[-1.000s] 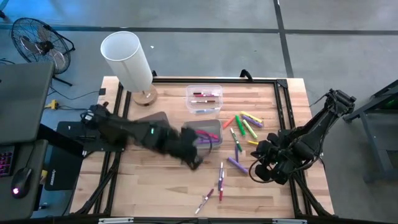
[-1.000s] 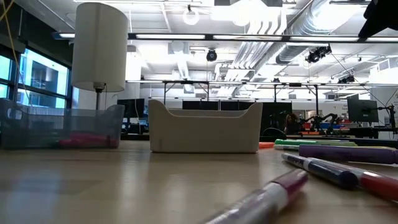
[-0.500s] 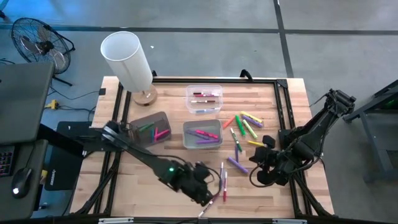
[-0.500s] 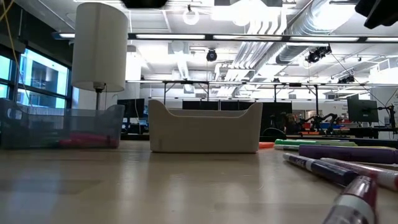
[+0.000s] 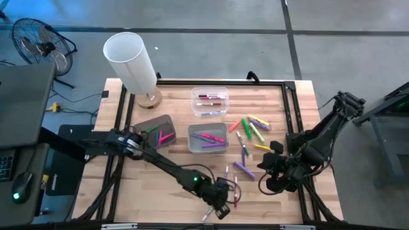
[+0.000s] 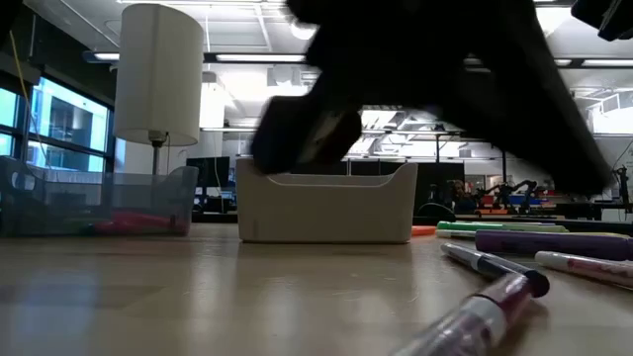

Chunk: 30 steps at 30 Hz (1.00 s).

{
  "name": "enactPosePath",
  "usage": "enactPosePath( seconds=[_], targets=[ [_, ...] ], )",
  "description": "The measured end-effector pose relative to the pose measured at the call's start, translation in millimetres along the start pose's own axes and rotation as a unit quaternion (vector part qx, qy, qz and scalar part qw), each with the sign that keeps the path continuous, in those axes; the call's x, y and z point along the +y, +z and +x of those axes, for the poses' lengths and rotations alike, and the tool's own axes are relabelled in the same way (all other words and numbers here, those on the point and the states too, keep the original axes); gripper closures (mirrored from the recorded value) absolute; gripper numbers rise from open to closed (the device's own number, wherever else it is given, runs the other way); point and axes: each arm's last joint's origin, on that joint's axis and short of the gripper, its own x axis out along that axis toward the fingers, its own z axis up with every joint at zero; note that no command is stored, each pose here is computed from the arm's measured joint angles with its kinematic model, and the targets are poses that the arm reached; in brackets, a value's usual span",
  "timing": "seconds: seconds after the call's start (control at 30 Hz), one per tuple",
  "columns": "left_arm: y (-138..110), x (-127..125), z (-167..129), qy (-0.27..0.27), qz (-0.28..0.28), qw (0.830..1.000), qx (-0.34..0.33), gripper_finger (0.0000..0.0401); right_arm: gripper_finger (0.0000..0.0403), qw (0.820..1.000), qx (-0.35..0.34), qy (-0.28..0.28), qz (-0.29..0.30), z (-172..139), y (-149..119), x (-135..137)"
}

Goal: Pick & Place Markers
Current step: Put the purple marker pen into the transparent bin

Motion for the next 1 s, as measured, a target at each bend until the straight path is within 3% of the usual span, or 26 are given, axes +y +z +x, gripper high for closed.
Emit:
enactPosePath(
  seconds=[0.1, 0.37, 0.73, 0.83, 1.0],
  targets=[
    [-1, 0, -3, 0.006, 0.000, 1.000, 0.014, 0.0400, 0.0403, 1.000, 0.000, 0.003, -0.001, -1, -1, 1],
    [-10, 18, -6, 0.098, -0.007, 0.993, 0.063, 0.0400, 0.0403, 1.000, -0.003, 0.006, -0.003, -2, -2, 3],
    [-9, 17, -5, 0.100, -0.038, 0.993, 0.046, 0.0398, 0.0403, 1.000, -0.006, 0.004, -0.005, -2, -2, 2],
    [-9, 17, -5, 0.097, -0.044, 0.993, 0.052, 0.0379, 0.0403, 1.000, -0.005, 0.004, -0.004, -2, -2, 2],
    [-9, 17, -5, 0.102, -0.046, 0.993, 0.038, 0.0312, 0.0403, 1.000, -0.005, 0.005, -0.004, -2, -2, 3]
  ],
)
